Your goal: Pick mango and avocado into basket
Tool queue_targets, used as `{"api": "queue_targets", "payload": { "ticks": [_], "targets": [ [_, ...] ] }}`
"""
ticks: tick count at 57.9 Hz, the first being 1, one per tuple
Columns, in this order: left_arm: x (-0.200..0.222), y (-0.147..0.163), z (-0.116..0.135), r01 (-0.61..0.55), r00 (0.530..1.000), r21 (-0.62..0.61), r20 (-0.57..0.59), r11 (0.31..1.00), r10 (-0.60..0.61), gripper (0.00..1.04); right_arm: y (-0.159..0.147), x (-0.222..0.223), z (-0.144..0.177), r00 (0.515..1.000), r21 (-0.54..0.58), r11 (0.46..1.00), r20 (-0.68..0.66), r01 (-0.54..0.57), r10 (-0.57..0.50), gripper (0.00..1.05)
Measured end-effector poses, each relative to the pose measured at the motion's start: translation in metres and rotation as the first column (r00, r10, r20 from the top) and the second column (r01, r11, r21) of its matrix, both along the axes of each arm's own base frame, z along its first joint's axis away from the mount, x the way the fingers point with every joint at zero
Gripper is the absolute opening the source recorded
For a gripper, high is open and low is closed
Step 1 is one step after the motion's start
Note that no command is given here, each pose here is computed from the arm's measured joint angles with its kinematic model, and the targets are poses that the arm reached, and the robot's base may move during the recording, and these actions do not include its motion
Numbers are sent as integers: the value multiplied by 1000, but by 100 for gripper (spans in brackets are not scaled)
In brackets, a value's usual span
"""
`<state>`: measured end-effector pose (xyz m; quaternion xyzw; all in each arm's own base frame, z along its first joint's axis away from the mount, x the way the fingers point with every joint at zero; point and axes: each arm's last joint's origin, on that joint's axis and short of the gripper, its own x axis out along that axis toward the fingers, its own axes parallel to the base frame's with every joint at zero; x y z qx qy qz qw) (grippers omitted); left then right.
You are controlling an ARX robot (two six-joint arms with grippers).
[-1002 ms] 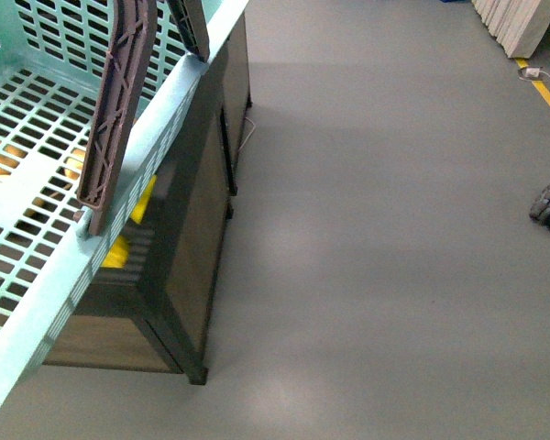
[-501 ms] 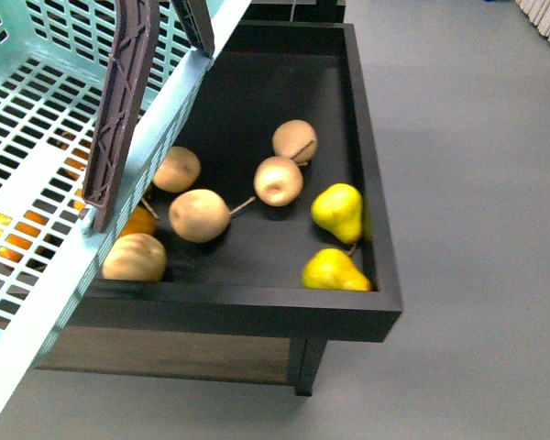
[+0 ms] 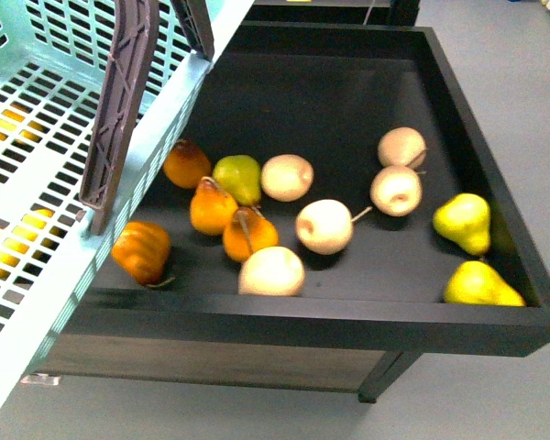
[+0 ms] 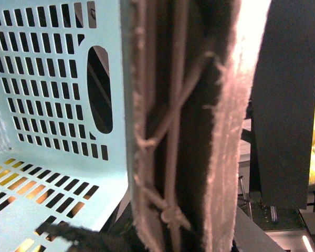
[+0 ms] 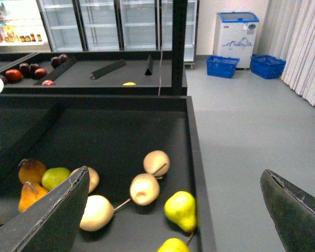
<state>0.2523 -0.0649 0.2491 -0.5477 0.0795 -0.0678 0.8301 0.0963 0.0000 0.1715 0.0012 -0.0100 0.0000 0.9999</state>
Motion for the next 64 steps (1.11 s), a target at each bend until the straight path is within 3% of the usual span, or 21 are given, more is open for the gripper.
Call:
{"api": "queue_targets", "payload": {
  "ticks": [64],
  "targets": [
    [0,0,0,4,1000,0,0,1000,-4,16,0,0,0,1000,0,1000,0,3,-3,96]
  ]
}}
